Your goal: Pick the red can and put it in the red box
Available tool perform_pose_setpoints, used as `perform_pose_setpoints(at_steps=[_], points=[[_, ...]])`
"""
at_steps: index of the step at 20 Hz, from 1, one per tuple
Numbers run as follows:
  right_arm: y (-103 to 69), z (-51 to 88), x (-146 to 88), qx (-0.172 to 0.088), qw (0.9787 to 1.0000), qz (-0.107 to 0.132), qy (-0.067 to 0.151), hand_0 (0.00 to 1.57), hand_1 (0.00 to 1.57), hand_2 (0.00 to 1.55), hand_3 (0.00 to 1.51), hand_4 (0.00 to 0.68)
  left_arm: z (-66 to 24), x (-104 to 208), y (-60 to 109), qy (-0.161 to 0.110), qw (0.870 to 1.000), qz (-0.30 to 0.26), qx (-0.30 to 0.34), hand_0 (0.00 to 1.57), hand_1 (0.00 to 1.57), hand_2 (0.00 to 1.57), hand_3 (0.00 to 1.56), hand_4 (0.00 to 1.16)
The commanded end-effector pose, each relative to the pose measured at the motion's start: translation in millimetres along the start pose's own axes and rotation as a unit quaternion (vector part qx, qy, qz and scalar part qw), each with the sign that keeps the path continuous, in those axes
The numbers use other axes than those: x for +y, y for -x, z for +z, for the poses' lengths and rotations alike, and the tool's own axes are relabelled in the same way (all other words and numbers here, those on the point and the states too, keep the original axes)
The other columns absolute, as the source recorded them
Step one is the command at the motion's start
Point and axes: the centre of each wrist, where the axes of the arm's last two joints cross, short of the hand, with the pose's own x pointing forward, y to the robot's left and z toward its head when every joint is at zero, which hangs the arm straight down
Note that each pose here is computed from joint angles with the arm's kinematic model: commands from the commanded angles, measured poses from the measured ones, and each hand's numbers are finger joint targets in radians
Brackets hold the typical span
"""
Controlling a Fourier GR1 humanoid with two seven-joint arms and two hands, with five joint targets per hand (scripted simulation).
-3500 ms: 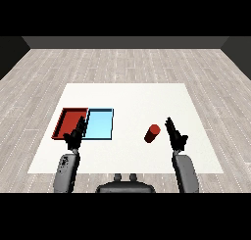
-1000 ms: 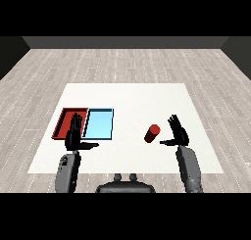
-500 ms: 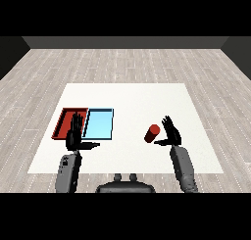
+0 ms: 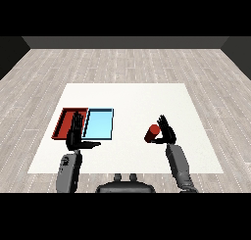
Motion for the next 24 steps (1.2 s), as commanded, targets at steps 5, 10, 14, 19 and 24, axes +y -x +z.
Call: perform_pose_setpoints(at_steps=[5, 10, 14, 19, 24], points=[[-0.3, 1.2, 10, 0.013, 0.9994, -0.026, -0.016, 0.00, 0.00, 0.00, 0.00, 0.000, 14.7, 9, -14.8, 0.011, 1.000, 0.011, 0.006, 0.00, 0.00, 0.00, 0.00, 0.00], [19.8, -17.7, 16, 0.005, 0.9999, -0.011, -0.013, 0.00, 0.00, 0.00, 0.00, 0.000, -22.3, 12, -0.4, -0.002, 1.000, -0.007, -0.001, 0.00, 0.00, 0.00, 0.00, 0.00], [29.5, -14.5, 13, 0.021, 0.9992, -0.028, -0.020, 0.00, 0.00, 0.00, 0.00, 0.000, 4.5, 5, 4.2, -0.005, 1.000, -0.001, -0.007, 0.00, 0.00, 0.00, 0.00, 0.00], [7.6, -18.9, 10, 0.018, 0.9990, -0.038, -0.016, 0.00, 0.00, 0.00, 0.00, 0.000, -2.0, 19, -1.9, -0.008, 1.000, -0.013, -0.010, 0.00, 0.00, 0.00, 0.00, 0.00], [17.5, -21.2, 28, 0.025, 0.9992, -0.023, -0.021, 0.00, 0.00, 0.00, 0.00, 0.000, 4.5, 11, 15.8, -0.003, 1.000, -0.006, -0.002, 0.00, 0.00, 0.00, 0.00, 0.00]])
